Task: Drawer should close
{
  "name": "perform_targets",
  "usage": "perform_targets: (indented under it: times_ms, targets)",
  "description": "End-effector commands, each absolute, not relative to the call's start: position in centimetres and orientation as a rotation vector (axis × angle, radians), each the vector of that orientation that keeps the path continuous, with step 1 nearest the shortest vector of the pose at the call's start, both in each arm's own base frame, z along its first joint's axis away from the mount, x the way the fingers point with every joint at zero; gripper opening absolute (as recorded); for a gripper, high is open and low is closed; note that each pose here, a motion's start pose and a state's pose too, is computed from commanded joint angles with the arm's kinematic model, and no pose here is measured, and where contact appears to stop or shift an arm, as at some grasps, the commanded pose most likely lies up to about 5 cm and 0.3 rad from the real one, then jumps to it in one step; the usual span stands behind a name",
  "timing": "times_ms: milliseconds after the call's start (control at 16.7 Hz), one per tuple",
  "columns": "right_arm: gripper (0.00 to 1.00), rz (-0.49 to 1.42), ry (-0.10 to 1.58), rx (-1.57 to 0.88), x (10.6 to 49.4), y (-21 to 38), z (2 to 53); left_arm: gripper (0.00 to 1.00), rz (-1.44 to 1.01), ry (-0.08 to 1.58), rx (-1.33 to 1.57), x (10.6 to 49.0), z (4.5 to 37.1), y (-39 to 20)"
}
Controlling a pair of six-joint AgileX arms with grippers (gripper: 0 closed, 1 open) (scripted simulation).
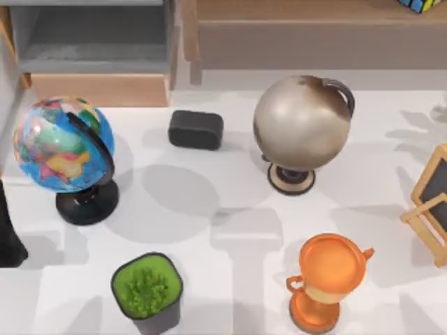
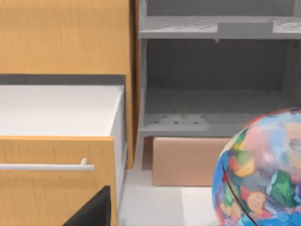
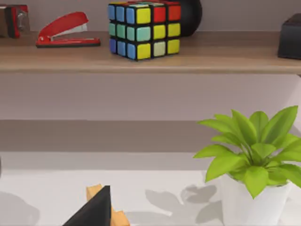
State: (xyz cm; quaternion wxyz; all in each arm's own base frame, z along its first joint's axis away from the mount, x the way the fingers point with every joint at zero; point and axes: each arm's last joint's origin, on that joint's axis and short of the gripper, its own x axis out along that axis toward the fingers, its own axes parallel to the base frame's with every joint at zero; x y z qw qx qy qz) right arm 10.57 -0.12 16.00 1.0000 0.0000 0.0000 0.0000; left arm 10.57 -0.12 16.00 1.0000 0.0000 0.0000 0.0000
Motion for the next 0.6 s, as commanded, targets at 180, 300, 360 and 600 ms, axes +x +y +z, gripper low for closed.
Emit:
perform_targets:
  times_ms: [180, 300, 360, 600]
  targets:
    - [1.00, 0.000, 0.000, 0.000, 10.6, -0.1, 16.0, 1.00, 0.000, -0.004, 0.000, 10.6, 16.3, -0.2]
    - [1.00, 0.000, 0.000, 0.000, 10.6, -0.1, 16.0, 1.00, 0.000, -0.015, 0.000, 10.7, 17.5, -0.6]
    - [1.00, 0.000, 0.000, 0.000, 10.6, -0.1, 16.0, 1.00, -0.001, -0.019, 0.000, 10.9, 18.3, -1.0]
    - [1.00, 0.000, 0.000, 0.000, 10.6, -0.1, 16.0, 1.00, -0.002, -0.016, -0.003, 12.3, 21.9, -3.2]
